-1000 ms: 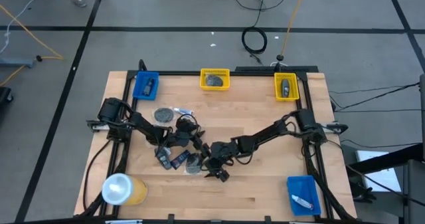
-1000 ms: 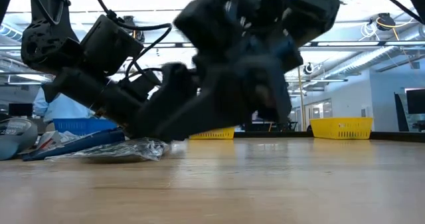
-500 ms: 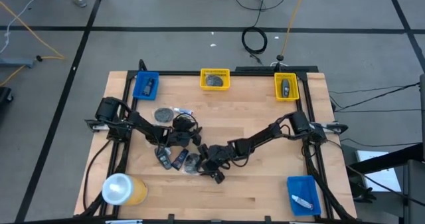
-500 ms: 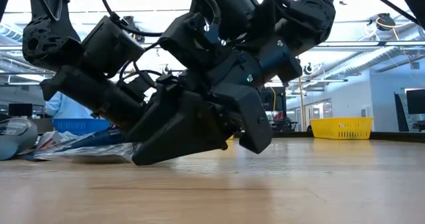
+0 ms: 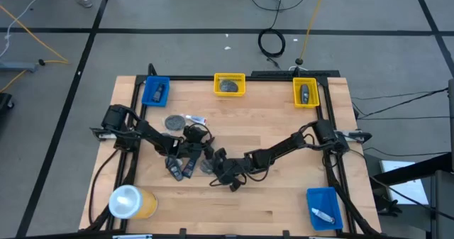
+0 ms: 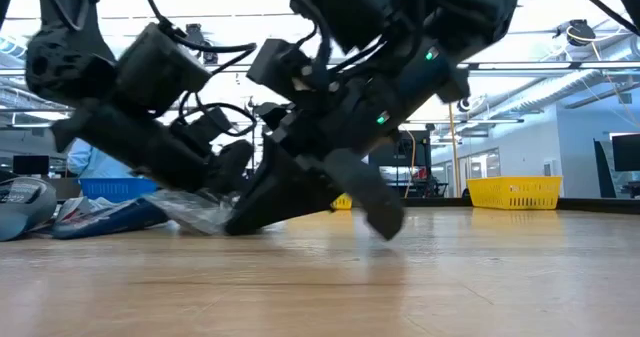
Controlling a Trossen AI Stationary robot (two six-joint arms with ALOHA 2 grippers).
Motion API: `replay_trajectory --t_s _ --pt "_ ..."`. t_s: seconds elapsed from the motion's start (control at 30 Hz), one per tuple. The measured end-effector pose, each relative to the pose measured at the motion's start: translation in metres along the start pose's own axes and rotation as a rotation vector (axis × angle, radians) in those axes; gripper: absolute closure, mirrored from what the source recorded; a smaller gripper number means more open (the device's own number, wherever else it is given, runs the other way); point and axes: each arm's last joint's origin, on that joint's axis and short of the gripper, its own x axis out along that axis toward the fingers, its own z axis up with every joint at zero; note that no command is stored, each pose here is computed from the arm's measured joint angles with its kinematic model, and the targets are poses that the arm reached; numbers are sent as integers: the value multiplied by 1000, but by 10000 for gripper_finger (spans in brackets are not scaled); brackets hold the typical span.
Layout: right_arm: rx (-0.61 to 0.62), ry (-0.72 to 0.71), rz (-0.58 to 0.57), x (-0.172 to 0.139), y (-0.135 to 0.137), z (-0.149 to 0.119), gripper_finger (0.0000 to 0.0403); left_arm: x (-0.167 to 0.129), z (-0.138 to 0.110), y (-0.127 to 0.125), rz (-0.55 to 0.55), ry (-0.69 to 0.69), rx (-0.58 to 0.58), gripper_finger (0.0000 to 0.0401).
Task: Pick & Place Travel size toiletries
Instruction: Put the hairbrush into the left yellow bin
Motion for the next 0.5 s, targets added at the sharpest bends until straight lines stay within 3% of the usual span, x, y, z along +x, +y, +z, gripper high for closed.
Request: replay_trajectory --t_s 0.3,0.5 --pt "69 23 22 -44 16 -4 401 -18 4 -13 -14 -93 108 190" --pt "151 -198 -77 -97 21 -19 402 -24 7 -24 -97 -139 170 190"
